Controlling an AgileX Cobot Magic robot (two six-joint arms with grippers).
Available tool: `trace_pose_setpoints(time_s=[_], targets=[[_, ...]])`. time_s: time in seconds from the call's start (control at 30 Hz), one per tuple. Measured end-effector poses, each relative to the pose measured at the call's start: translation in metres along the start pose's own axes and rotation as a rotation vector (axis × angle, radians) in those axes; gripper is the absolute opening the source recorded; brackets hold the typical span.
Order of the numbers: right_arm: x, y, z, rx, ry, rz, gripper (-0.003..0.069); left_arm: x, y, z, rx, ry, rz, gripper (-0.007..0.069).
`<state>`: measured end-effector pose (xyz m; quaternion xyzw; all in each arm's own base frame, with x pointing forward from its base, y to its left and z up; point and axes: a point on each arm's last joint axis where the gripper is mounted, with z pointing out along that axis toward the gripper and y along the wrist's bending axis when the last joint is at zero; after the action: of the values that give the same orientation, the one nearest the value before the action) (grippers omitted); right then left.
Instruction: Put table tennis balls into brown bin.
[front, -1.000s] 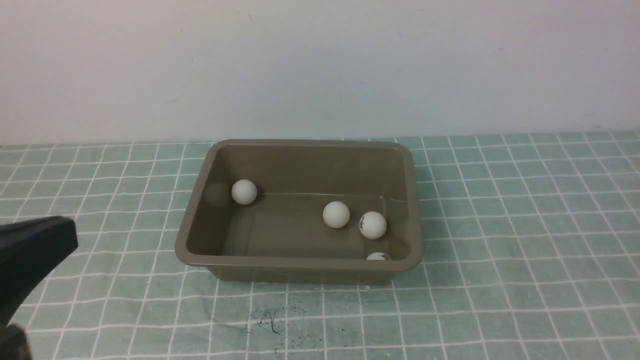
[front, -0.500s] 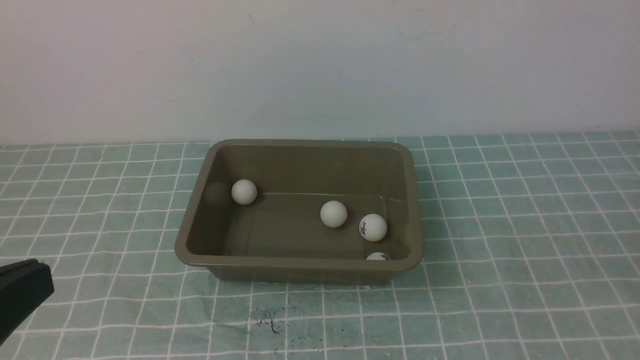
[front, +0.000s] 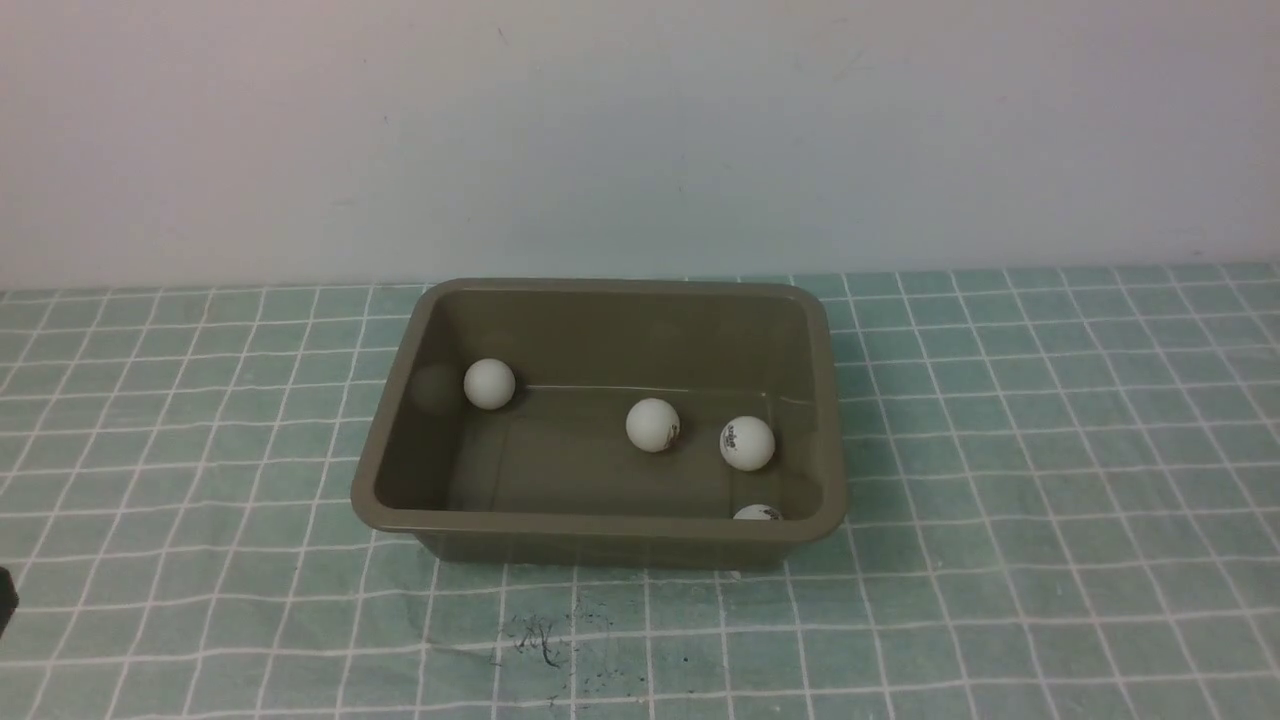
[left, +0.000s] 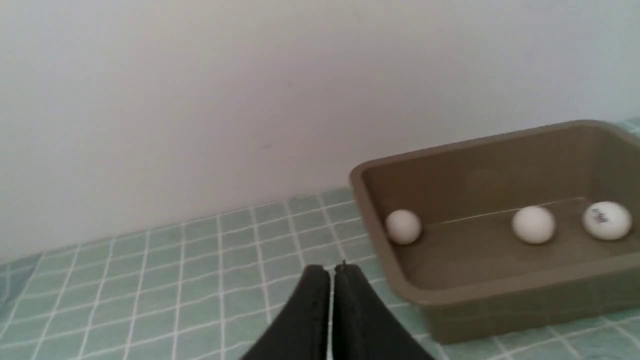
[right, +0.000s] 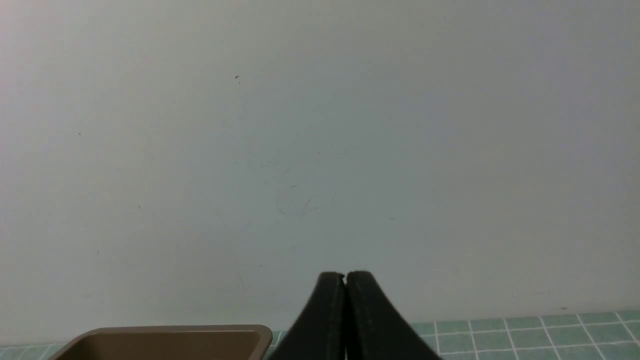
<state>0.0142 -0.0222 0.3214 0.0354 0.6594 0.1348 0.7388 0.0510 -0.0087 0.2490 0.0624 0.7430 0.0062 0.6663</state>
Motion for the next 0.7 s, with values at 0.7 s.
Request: trace_pose_setpoints(time_s=[0.7], targets=[[0.000, 0.000, 0.000, -0.001, -0.001, 0.002, -0.0013, 0.076, -0.005, 0.010, 0.016, 0.178, -0.009, -0.0005]])
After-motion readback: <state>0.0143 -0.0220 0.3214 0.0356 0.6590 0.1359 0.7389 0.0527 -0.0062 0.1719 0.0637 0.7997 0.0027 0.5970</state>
